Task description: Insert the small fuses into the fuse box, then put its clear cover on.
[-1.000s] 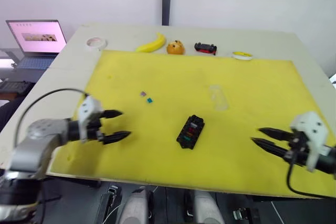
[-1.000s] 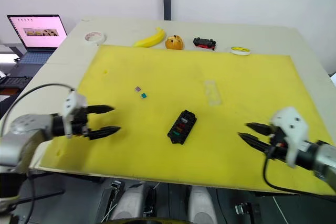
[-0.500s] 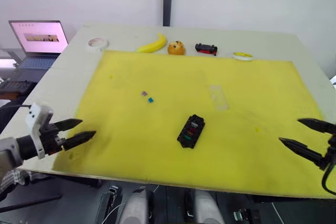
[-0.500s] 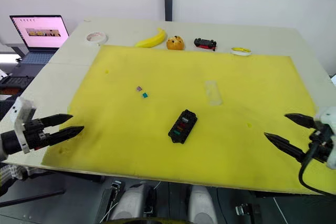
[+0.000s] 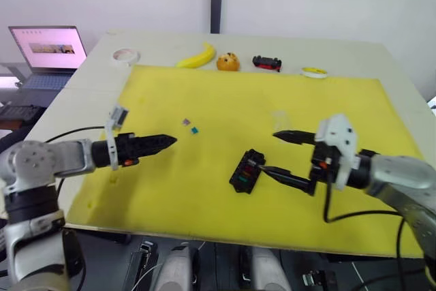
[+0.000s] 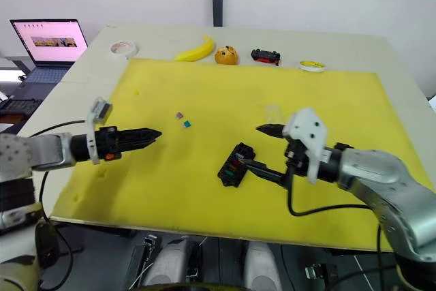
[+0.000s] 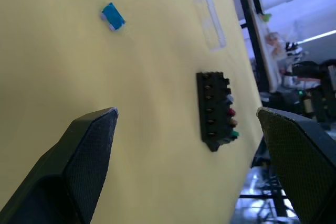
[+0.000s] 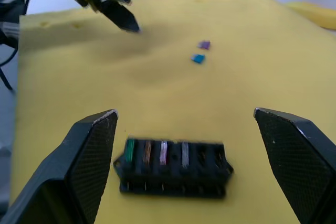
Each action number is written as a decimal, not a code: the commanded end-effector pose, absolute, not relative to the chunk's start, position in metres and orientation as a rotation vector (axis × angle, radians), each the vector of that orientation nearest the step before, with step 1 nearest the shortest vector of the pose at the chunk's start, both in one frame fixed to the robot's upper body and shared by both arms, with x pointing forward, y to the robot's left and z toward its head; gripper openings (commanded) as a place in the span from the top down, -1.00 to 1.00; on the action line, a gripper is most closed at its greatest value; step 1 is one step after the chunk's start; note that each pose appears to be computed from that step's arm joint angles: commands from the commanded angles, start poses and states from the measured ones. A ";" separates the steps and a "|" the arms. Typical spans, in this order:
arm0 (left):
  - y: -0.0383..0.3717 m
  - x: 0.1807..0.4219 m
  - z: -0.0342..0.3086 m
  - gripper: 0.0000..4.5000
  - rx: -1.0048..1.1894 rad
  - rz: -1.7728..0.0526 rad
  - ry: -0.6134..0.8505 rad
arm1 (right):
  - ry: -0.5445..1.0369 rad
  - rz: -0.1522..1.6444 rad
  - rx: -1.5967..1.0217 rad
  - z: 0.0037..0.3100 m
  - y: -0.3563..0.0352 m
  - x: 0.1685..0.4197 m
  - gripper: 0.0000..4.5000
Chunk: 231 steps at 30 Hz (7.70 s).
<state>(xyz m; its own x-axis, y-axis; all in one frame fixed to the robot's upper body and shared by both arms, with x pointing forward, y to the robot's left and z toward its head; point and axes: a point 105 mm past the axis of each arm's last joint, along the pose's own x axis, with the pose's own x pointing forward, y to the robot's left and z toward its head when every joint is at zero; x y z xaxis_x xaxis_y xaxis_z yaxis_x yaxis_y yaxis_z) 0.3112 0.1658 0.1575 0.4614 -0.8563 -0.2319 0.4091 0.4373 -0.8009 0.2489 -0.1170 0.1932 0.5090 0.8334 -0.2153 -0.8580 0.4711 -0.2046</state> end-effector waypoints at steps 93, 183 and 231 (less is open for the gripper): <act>0.090 0.370 0.098 0.23 -1.001 -0.651 0.860 | 0.058 0.887 -0.319 0.180 -0.098 0.280 -1.00; 0.068 0.303 0.242 1.00 -0.995 -1.290 0.506 | 0.069 0.894 0.823 0.239 -0.066 0.272 0.56; 0.070 0.283 0.176 -0.99 0.428 -1.616 0.207 | 0.162 0.905 -0.084 0.202 -0.112 0.239 1.00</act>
